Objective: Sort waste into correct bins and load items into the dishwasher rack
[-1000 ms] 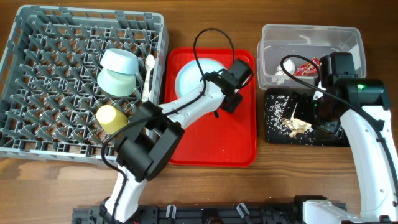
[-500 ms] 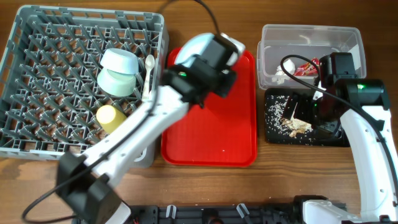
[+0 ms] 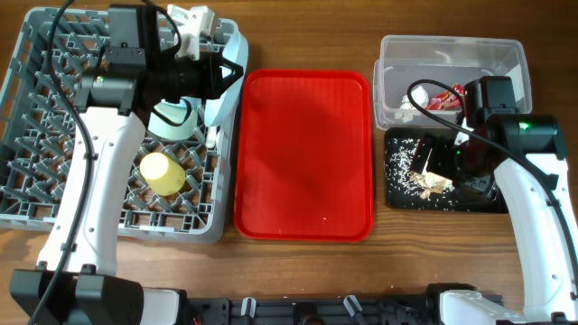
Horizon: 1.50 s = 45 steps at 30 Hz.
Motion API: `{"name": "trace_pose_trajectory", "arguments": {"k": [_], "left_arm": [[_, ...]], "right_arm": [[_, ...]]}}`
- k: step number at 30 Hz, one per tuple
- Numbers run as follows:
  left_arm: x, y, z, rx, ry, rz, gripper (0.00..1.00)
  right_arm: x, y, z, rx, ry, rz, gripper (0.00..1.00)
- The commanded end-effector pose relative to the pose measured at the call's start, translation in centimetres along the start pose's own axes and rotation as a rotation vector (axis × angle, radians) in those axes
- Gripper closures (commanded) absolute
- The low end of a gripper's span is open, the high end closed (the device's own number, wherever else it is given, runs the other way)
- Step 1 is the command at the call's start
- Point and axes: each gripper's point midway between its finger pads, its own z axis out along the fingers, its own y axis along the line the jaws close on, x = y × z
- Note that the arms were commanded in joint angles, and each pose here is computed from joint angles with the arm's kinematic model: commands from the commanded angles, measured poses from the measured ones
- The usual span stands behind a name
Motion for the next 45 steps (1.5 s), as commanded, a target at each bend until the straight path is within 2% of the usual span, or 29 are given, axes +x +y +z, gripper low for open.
{"name": "trace_pose_trajectory", "arguments": {"k": [1, 6, 11, 12, 13, 14, 15, 16, 19, 22, 23, 25, 27, 29, 30, 34, 36, 40, 45], "left_arm": [[0.7, 0.6, 0.9, 0.032, 0.039, -0.037, 0.96], [1.5, 2.8, 2.2, 0.011, 0.082, -0.095, 0.96], [1.6, 6.4, 1.1, -0.075, 0.074, -0.167, 0.96], [1.5, 7.3, 0.7, -0.102, 0.067, -0.176, 0.68], [1.6, 8.0, 0.5, -0.134, 0.065, -0.181, 0.48], [1.6, 8.6, 0.3, -0.165, 0.064, -0.185, 0.2], [1.7, 9.1, 0.1, -0.191, 0.066, -0.188, 0.05], [1.7, 9.3, 0.1, -0.204, 0.065, -0.188, 0.01], [1.6, 9.1, -0.3, -0.21, 0.056, -0.181, 0.0], [1.8, 9.8, -3.1, -0.374, 0.02, -0.229, 0.0], [2.5, 10.9, -4.6, -0.489, 0.012, -0.294, 0.0], [4.5, 12.4, -7.3, -0.674, 0.006, -0.449, 0.0], [6.4, 12.8, -8.3, -0.751, 0.052, -0.517, 0.0], [7.5, 13.1, -8.7, -0.79, 0.094, -0.53, 0.0], [7.8, 13.2, -8.9, -0.805, 0.103, -0.532, 0.0], [11.3, 12.7, -10.0, -0.849, 0.246, -0.567, 0.0], [12.5, 12.3, -10.4, -0.853, 0.267, -0.569, 0.0], [13.8, 10.8, -12.0, -0.831, 0.134, -0.501, 0.0], [16.7, 8.4, -14.4, -0.775, -0.178, -0.353, 0.0]], "right_arm": [[-0.3, 0.1, -0.9, -0.015, -0.029, -0.008, 0.0], [-0.3, 0.1, -0.9, -0.015, -0.028, -0.008, 0.0], [-0.3, 0.1, -0.9, -0.015, -0.029, -0.008, 0.0], [-0.3, 0.1, -0.9, -0.015, -0.029, -0.008, 0.0], [-0.3, 0.1, -0.9, -0.015, -0.029, -0.008, 0.0], [-0.3, 0.1, -0.9, -0.015, -0.028, -0.008, 0.0], [-0.3, 0.1, -0.9, -0.015, -0.029, -0.008, 0.0], [-0.3, 0.1, -0.9, -0.015, -0.028, -0.008, 0.01], [-0.3, 0.1, -0.9, -0.015, -0.029, -0.008, 0.0], [-0.5, 0.3, -0.9, -0.023, -0.036, -0.011, 0.0], [-0.6, 1.3, -1.0, -0.078, -0.036, -0.07, 0.0], [-0.9, 6.0, -2.0, -0.338, -0.064, -0.267, 0.0], [-2.9, 8.0, -2.8, -0.404, -0.17, -0.331, 0.0], [-6.1, 8.7, -3.2, -0.35, -0.317, -0.36, 0.0], [-6.6, 8.3, -2.9, -0.319, -0.327, -0.353, 0.0], [-4.8, 5.6, -1.0, -0.184, -0.214, -0.32, 0.0], [-4.2, 4.4, -1.3, -0.14, -0.217, -0.273, 0.0], [-2.5, 3.7, -3.7, -0.185, -0.353, -0.257, 0.0], [0.4, 1.1, -8.8, -0.226, -0.729, -0.239, 0.0]]}}
